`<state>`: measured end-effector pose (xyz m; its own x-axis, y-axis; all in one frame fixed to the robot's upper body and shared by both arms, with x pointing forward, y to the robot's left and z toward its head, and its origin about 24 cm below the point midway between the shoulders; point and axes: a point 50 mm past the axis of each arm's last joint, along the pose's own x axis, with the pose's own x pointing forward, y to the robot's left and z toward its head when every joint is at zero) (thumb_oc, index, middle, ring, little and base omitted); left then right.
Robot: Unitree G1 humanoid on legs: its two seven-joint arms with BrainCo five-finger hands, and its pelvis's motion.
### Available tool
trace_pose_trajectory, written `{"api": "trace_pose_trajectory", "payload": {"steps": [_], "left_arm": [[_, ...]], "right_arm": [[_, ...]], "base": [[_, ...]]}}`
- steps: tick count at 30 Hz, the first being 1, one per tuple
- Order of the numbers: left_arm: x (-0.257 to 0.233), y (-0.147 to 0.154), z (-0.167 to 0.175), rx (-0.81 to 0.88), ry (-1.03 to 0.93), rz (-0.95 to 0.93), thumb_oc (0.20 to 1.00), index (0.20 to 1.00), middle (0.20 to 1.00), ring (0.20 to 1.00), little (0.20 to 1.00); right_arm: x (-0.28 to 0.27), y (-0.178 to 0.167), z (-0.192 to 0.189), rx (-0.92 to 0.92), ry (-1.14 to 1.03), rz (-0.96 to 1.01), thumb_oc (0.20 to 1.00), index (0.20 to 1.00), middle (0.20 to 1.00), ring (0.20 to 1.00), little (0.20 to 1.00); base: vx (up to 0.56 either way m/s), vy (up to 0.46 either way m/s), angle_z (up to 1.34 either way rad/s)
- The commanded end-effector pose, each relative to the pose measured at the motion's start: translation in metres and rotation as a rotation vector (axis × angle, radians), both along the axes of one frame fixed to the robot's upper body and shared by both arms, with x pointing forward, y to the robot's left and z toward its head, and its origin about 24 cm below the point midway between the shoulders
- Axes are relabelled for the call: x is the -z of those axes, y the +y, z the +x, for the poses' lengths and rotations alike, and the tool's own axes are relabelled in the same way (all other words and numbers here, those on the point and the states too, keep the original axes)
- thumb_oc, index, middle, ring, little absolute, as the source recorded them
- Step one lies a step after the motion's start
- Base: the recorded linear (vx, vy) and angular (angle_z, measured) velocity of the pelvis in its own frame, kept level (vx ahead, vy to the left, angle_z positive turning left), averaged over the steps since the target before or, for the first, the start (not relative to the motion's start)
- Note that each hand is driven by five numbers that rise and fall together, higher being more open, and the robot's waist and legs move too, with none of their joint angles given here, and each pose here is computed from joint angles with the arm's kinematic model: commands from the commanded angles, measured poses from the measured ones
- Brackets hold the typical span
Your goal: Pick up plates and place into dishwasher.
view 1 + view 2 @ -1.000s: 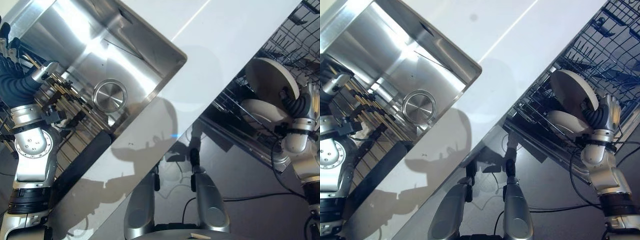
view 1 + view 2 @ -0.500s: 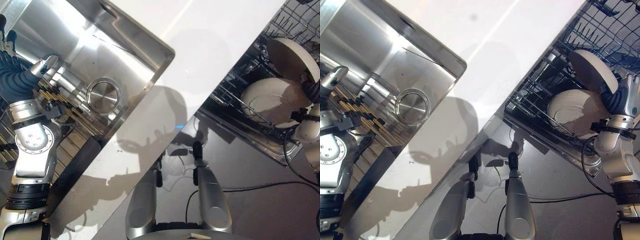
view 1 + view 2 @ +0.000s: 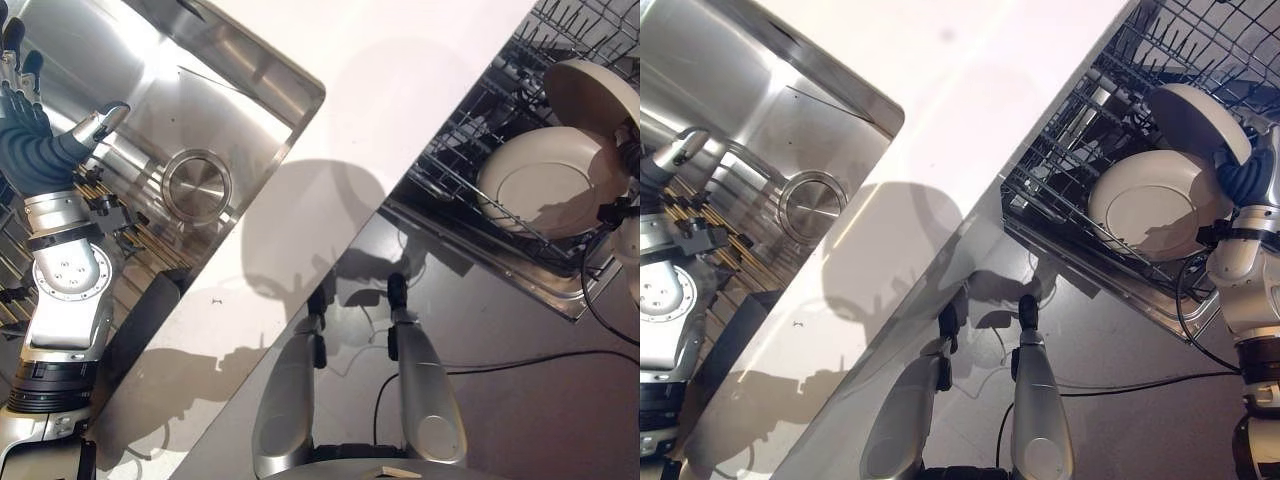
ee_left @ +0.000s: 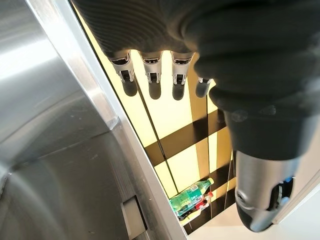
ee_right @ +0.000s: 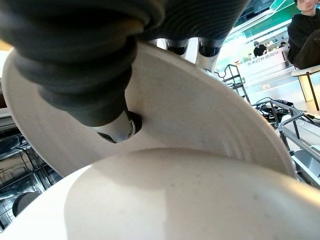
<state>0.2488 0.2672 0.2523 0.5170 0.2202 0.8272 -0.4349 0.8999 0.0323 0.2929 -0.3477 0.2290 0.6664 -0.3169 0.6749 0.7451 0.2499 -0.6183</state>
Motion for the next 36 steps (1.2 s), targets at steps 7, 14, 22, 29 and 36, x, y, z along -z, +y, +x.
{"api": "trace_pose_trajectory", "payload": {"steps": [7, 14, 22, 29, 36], "left_arm": [[-0.022, -0.011, 0.001, 0.018, -0.078, 0.049, 1.000, 1.000, 1.000, 1.000, 1.000], [-0.031, -0.015, 0.003, 0.031, -0.082, 0.082, 1.000, 1.000, 1.000, 1.000, 1.000], [-0.040, -0.023, 0.007, 0.052, -0.089, 0.109, 1.000, 1.000, 1.000, 1.000, 1.000], [-0.045, -0.026, 0.009, 0.064, -0.088, 0.124, 1.000, 1.000, 1.000, 1.000, 1.000], [-0.043, -0.024, 0.008, 0.059, -0.080, 0.122, 1.000, 1.000, 1.000, 1.000, 1.000]], "right_arm": [[0.003, -0.013, 0.013, 0.143, 0.299, -0.272, 0.200, 0.200, 0.200, 0.200, 0.200], [0.017, -0.031, 0.020, 0.304, 0.445, -0.314, 0.200, 0.200, 0.200, 0.200, 0.200], [0.040, -0.032, 0.027, 0.340, 0.658, -0.373, 0.200, 0.200, 0.200, 0.200, 0.200], [0.043, -0.029, 0.033, 0.323, 0.693, -0.390, 0.200, 0.200, 0.200, 0.200, 0.200], [0.050, -0.028, 0.029, 0.316, 0.687, -0.320, 0.200, 0.200, 0.200, 0.200, 0.200]], "base": [[0.01, -0.060, 0.00], [0.01, -0.085, 0.04], [0.01, -0.049, 0.03], [0.01, -0.017, 0.04], [0.00, 0.000, 0.00]]}}
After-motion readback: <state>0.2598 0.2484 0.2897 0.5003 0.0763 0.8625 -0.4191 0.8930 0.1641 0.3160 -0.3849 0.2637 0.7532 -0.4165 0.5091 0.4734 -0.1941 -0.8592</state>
